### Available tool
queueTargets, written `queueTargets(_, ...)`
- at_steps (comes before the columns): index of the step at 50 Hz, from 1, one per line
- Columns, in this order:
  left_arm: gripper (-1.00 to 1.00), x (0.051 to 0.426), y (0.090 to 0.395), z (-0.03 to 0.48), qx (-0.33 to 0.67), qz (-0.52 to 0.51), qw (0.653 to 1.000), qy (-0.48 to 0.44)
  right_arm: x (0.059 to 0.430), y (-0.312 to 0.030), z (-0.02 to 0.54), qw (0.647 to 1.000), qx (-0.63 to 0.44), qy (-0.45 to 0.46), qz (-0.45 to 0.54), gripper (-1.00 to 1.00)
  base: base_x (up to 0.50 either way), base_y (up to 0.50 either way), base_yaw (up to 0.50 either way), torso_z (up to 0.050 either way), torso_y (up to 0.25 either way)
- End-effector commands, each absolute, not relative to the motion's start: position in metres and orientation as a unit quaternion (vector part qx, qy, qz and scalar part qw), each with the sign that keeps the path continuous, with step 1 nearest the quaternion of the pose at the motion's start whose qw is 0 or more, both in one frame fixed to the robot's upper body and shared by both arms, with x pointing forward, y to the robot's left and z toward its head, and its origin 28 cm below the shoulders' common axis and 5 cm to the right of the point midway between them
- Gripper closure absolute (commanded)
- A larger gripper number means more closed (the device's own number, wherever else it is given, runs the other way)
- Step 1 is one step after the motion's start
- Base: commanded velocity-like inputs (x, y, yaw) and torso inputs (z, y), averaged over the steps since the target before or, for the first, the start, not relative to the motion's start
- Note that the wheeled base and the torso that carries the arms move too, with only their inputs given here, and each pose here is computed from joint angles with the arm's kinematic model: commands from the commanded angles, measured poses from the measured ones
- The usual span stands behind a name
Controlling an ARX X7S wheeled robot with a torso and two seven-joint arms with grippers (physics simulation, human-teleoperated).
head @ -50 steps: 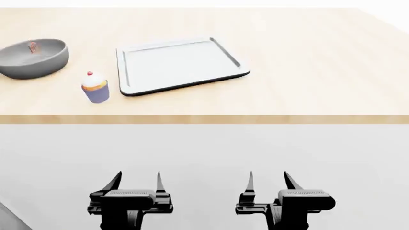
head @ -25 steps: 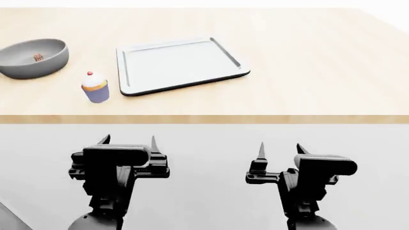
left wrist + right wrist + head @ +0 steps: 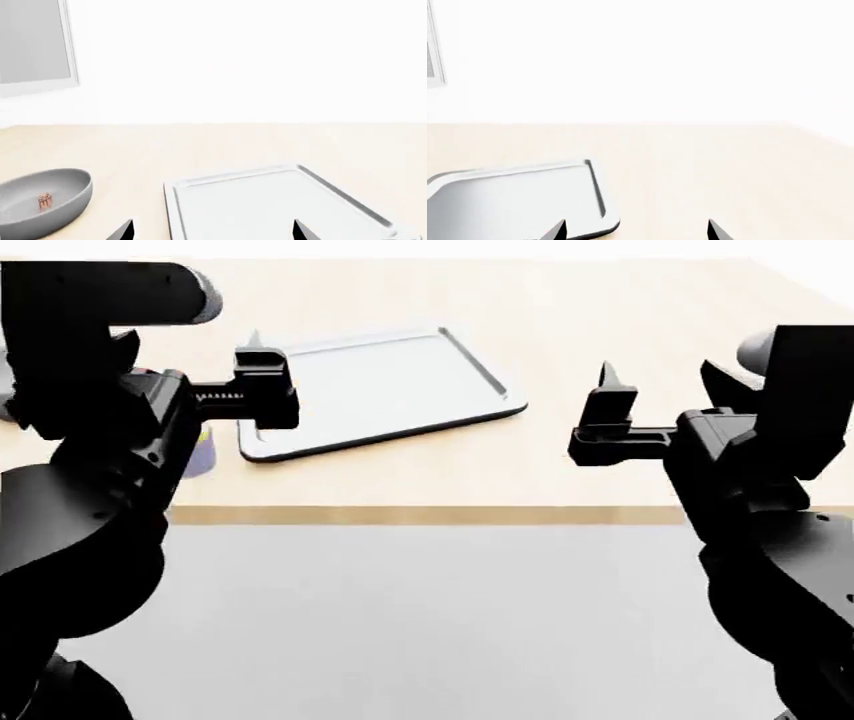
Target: Pick up the bowl with cake and place it on the tray. Pick up the cupcake and place it on the tray.
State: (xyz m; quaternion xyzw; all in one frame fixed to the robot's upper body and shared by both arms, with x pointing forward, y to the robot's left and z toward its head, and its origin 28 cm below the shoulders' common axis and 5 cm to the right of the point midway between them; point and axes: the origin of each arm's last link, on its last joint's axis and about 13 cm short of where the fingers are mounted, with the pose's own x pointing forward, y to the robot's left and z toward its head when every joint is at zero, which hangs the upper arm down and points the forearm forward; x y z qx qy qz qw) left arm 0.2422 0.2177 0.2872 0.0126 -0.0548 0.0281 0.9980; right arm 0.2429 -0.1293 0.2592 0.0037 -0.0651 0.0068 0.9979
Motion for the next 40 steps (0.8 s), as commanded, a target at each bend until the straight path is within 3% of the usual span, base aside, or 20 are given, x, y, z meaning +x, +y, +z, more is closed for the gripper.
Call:
queueTargets(1, -1.00, 0.2296, 0.2358, 0.3255, 0.016, 0.030, 0.996, -0.082, 0.2200, -0.1348, 0.2922, 0.995, -0.051, -0.087, 0.016, -1.00, 0.50, 0.00, 0.00, 0.000, 0.000)
queueTargets(10, -1.00, 0.2296, 0.2368, 0.3273, 0.014, 0.030, 0.996, -0.082, 0.2190, -0.1364, 0.2948, 0.995, -0.046, -0.089, 0.007, -1.00, 0.46, 0.30, 0.00, 0.000, 0.000)
queueTargets(40, -1.00, 0.2307, 0.2365, 0.3252, 0.018, 0.028, 0.996, -0.080, 0.2145, -0.1377, 0.3012, 0.994, -0.050, -0.099, -0.001, -1.00, 0.30, 0.50, 0.00, 0.000, 0.001)
